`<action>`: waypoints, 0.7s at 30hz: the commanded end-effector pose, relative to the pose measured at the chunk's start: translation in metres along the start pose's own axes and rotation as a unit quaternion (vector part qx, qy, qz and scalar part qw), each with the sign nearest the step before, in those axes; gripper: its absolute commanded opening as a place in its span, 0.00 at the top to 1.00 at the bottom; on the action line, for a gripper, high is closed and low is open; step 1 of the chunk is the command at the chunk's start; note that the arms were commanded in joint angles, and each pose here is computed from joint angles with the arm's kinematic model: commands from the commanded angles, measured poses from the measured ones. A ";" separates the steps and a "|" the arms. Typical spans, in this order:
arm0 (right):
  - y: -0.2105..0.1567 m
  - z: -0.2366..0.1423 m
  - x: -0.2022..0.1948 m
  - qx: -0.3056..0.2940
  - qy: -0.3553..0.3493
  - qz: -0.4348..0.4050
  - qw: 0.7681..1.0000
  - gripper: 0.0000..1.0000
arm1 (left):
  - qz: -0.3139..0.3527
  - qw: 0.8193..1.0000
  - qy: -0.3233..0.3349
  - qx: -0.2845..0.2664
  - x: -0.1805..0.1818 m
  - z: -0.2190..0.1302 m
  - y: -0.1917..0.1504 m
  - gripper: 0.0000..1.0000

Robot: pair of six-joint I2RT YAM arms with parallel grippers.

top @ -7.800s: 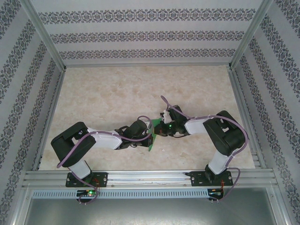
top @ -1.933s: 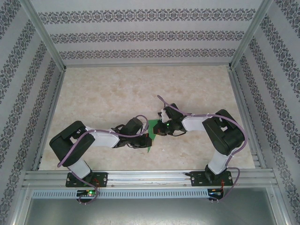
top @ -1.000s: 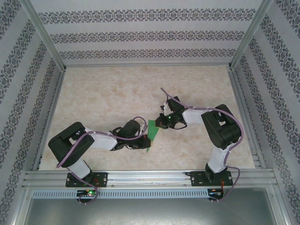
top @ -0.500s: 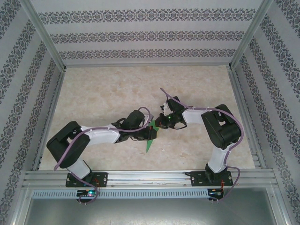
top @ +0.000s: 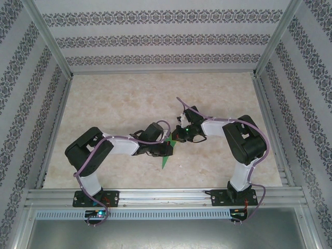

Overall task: Fold a paper plane with a square sheet of paper (fold left side to right side)
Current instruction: Fold the wing for the fifth time at the center of the table.

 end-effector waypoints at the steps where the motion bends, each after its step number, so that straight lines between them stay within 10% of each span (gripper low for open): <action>1: -0.010 0.013 -0.047 0.008 -0.107 0.031 0.994 1.00 | -0.002 1.000 0.007 0.016 0.011 0.001 -0.011 0.99; 21: -0.009 0.014 -0.054 0.012 -0.126 0.031 0.991 1.00 | -0.003 0.999 0.001 0.035 0.014 -0.007 -0.034 0.98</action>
Point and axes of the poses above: each hand's point on the last joint's axis, 136 mm out from that joint toward the fingers, its own z axis out along the fingers, its own x axis along the line the jaws close on, y = z × x, the point moved 5 cm from there along -z, back along the fingers, and after that the axes turned 13 degrees about z, right-handed, at the moved point
